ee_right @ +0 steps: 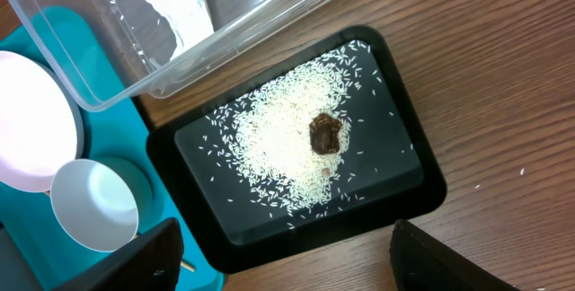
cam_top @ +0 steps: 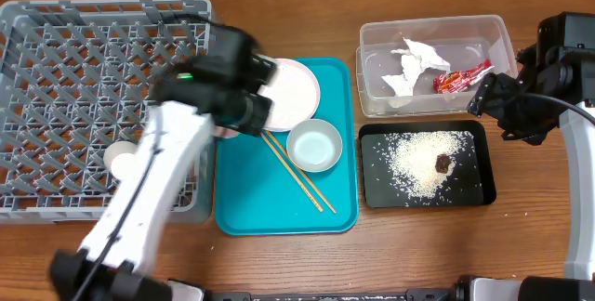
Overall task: Sort waste into correct bins and load items into the dishwasher
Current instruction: 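Place the saucer into the dish rack with the left gripper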
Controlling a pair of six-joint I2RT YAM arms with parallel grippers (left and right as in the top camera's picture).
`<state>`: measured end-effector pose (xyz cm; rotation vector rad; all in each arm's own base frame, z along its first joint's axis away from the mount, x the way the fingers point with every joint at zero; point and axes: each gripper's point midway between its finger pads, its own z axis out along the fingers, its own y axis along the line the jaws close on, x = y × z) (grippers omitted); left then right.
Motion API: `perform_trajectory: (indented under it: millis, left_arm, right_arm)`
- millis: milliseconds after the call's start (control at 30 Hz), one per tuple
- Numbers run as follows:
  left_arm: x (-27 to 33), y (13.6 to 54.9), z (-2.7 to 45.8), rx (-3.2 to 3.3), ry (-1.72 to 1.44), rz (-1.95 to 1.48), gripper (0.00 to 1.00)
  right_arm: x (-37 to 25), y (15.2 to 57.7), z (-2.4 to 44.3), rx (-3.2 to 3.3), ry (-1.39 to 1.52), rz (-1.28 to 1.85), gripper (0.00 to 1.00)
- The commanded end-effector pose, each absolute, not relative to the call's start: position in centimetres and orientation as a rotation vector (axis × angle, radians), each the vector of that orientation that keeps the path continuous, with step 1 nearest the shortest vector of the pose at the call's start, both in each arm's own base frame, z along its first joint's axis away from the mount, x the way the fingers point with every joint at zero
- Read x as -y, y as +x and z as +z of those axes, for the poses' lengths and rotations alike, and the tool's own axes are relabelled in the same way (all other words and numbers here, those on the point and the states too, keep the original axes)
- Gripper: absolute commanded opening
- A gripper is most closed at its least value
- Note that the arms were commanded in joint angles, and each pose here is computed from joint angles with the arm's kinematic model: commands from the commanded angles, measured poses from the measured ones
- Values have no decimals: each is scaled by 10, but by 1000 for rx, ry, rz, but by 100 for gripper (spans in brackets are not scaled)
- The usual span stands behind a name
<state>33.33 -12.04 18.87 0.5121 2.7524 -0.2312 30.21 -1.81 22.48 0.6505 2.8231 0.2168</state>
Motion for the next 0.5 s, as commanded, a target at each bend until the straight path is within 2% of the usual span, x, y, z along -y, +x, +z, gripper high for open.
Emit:
perform_trajectory:
  millis: [0, 267, 467]
  left_arm:
    - [103, 338, 232, -2552, 560, -609, 4]
    - [22, 364, 263, -2270, 311, -943, 4]
    - [-18, 387, 234, -2192, 134, -1161, 4]
  right_arm:
    - [20, 303, 231, -2796, 654, 210, 75]
    - [20, 302, 231, -2803, 656, 210, 75]
    - [20, 300, 231, -2808, 658, 210, 75]
